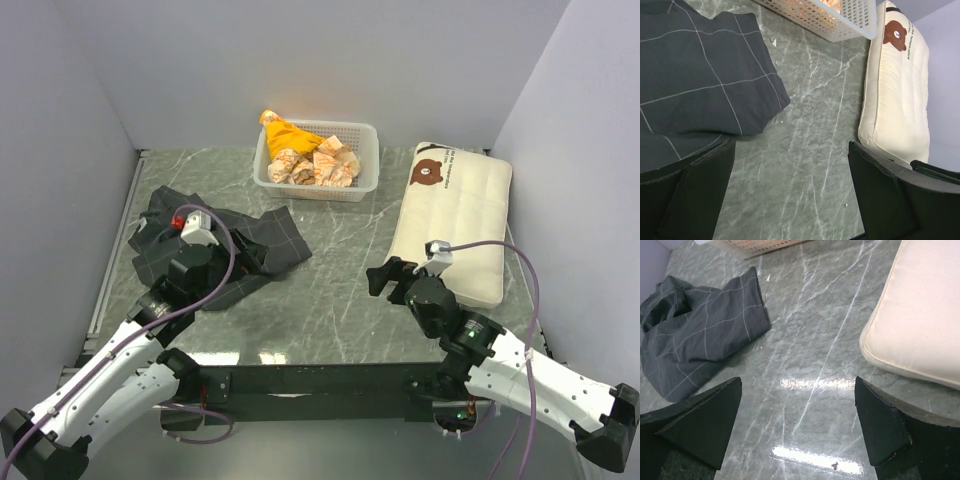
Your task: Put the pillow into the pillowcase
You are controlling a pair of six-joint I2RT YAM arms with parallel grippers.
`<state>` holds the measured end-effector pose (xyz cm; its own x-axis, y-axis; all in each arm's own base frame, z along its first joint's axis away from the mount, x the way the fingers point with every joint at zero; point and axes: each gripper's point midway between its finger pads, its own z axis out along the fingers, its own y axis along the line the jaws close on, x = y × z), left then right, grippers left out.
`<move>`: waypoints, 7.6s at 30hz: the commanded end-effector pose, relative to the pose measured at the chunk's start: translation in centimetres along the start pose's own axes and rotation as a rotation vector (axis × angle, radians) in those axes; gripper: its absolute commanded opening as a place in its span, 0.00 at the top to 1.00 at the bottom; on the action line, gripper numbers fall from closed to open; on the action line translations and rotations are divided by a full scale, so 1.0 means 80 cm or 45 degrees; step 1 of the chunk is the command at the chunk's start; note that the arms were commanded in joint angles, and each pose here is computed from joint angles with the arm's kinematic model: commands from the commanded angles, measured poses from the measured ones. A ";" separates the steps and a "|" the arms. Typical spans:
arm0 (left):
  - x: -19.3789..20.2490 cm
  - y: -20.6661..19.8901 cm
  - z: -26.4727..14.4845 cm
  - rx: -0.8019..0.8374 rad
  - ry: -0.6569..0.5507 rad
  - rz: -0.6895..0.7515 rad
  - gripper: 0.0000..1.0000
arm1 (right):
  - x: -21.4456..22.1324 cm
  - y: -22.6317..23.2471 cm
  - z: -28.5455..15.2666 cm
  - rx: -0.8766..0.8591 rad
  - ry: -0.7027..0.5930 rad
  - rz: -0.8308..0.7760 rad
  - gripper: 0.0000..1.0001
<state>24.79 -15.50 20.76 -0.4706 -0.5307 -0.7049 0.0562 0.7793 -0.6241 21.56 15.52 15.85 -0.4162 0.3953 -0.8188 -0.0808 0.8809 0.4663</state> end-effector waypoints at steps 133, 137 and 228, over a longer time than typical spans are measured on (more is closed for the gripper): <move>-0.056 0.231 0.109 -0.696 -0.185 -0.525 0.24 | 0.152 0.263 0.256 -0.003 0.487 -0.521 0.90; -0.058 0.221 0.114 -0.670 -0.169 -0.460 0.13 | 0.113 0.268 0.236 -0.042 0.430 -0.464 1.00; 0.111 -0.073 0.083 -0.008 0.313 0.474 0.07 | 0.000 -0.059 0.023 0.199 0.096 0.201 0.09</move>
<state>27.34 -20.86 12.41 -0.6346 -0.3284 -0.6996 -0.0404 0.9181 -0.3943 23.54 14.34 11.65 -0.5134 0.4935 -0.7021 0.1056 0.8482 0.5190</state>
